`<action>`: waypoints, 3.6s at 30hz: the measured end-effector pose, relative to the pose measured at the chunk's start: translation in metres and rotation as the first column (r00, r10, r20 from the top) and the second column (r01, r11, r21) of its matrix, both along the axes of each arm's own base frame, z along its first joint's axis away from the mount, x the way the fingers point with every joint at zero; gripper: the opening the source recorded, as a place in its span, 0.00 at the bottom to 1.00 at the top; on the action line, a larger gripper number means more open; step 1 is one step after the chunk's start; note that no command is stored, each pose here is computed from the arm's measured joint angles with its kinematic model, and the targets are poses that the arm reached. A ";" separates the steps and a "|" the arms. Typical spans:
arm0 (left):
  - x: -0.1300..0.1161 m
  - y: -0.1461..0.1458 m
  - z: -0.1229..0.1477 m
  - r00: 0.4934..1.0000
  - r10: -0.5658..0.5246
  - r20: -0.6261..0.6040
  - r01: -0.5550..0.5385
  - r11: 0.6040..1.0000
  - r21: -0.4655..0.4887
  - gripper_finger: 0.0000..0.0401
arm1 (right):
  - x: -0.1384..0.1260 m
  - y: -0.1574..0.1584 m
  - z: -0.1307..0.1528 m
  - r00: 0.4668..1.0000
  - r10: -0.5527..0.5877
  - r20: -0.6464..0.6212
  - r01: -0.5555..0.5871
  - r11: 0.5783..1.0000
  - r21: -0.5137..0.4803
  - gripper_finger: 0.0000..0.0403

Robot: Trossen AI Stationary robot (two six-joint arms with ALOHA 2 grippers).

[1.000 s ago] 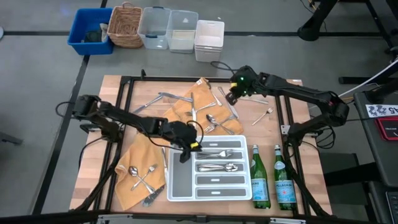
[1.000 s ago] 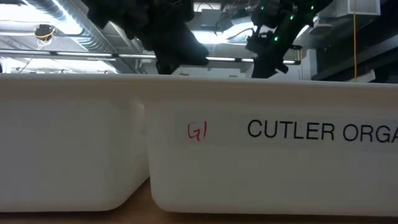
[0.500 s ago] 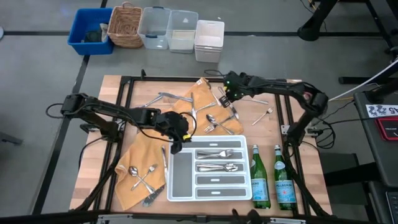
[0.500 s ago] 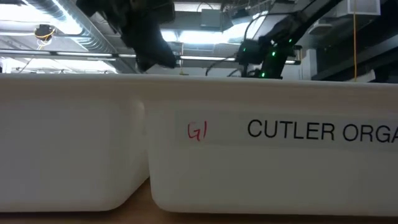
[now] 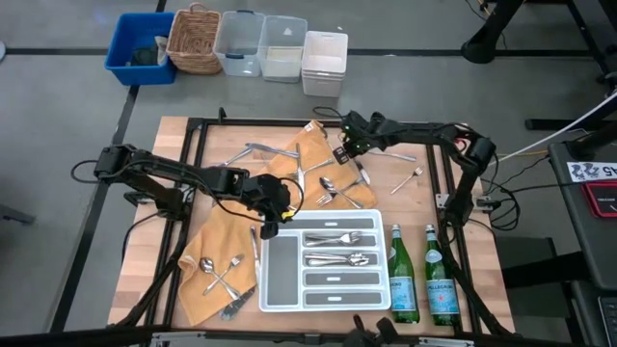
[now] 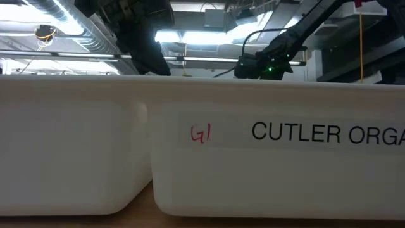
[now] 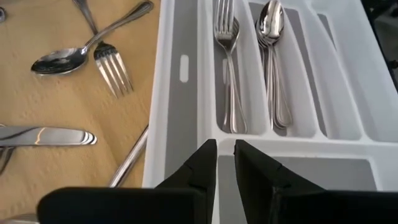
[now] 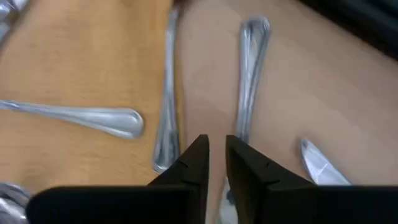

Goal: Sort silverware
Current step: Put the silver table knife into the white silverware tray

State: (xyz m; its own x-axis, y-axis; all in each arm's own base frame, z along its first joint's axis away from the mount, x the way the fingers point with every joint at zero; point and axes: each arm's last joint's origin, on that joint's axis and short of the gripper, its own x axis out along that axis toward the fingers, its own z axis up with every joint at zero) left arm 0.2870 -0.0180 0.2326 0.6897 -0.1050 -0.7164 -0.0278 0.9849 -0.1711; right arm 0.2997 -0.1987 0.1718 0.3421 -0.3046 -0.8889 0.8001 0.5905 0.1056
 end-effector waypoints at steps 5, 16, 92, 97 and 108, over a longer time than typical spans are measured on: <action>0.000 0.001 0.000 1.000 -0.012 0.002 0.012 1.000 0.016 0.12 | -0.001 -0.005 0.003 1.000 -0.019 0.000 0.019 1.000 -0.019 0.25; 0.000 0.002 0.000 1.000 -0.011 0.004 0.011 1.000 0.017 0.12 | -0.002 -0.007 -0.002 0.999 -0.026 -0.024 0.026 1.000 -0.001 0.29; -0.027 0.003 0.011 0.995 -0.002 -0.101 0.003 1.000 0.013 0.12 | 0.053 0.037 0.098 0.926 0.337 0.170 -0.376 0.783 0.496 0.09; -0.041 0.004 0.021 0.994 0.008 -0.112 -0.008 1.000 0.005 0.12 | 0.070 0.088 0.100 0.873 0.461 0.157 -0.472 0.719 0.510 0.09; -0.052 0.004 0.035 0.997 0.027 -0.065 -0.028 1.000 -0.013 0.12 | 0.085 0.225 0.099 0.699 0.708 0.095 -0.653 0.579 0.488 0.10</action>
